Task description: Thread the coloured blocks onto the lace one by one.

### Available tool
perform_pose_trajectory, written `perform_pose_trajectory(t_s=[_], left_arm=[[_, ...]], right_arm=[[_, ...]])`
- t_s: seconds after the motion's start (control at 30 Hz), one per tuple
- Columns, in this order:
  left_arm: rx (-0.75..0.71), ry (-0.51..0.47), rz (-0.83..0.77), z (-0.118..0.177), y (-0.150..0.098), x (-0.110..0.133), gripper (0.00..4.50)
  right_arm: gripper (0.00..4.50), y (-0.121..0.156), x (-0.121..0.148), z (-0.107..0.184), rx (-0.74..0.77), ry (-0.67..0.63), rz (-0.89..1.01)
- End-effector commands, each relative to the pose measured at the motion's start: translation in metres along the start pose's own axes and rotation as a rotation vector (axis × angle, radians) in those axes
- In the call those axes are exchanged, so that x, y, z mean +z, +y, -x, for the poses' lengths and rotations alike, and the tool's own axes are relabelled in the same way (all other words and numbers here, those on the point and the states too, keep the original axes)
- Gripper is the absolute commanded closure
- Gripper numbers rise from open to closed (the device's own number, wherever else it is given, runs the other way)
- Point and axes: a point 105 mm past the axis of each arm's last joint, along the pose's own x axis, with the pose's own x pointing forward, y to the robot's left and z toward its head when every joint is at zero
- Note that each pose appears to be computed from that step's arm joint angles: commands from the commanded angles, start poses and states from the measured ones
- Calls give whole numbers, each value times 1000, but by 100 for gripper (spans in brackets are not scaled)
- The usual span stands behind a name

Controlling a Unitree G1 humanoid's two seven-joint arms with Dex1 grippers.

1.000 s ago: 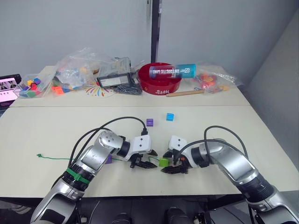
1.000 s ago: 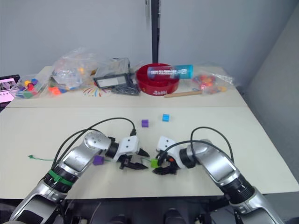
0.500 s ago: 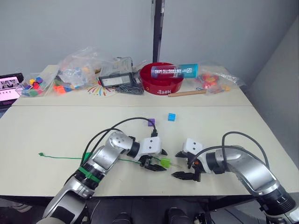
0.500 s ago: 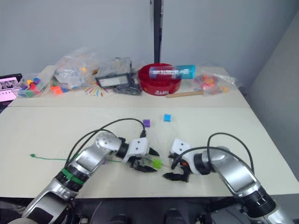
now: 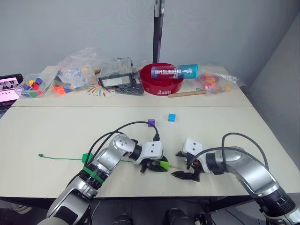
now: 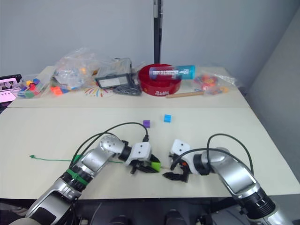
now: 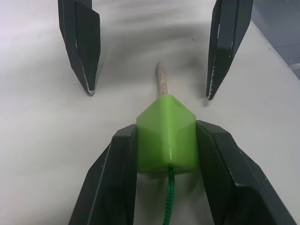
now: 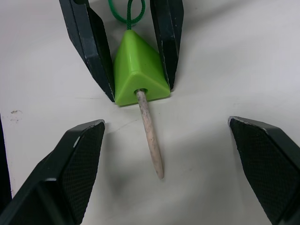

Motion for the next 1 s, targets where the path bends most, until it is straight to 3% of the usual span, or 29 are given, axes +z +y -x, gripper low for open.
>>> perform_pose_trajectory(t_s=[0.03, 0.5, 0.67, 1.0], left_arm=[[-2, 25, -5, -1, 1, -2, 315], [-6, 36, -3, 1, 1, -4, 315], [15, 58, -7, 8, 3, -7, 315], [132, 150, 33, 62, 5, -21, 315]], right_arm=[[0, 4, 0, 1, 10, 2, 21], [449, 13, -7, 2, 29, 16, 34], [450, 9, -2, 2, 16, -2, 58], [450, -11, 1, 22, 24, 27, 166]])
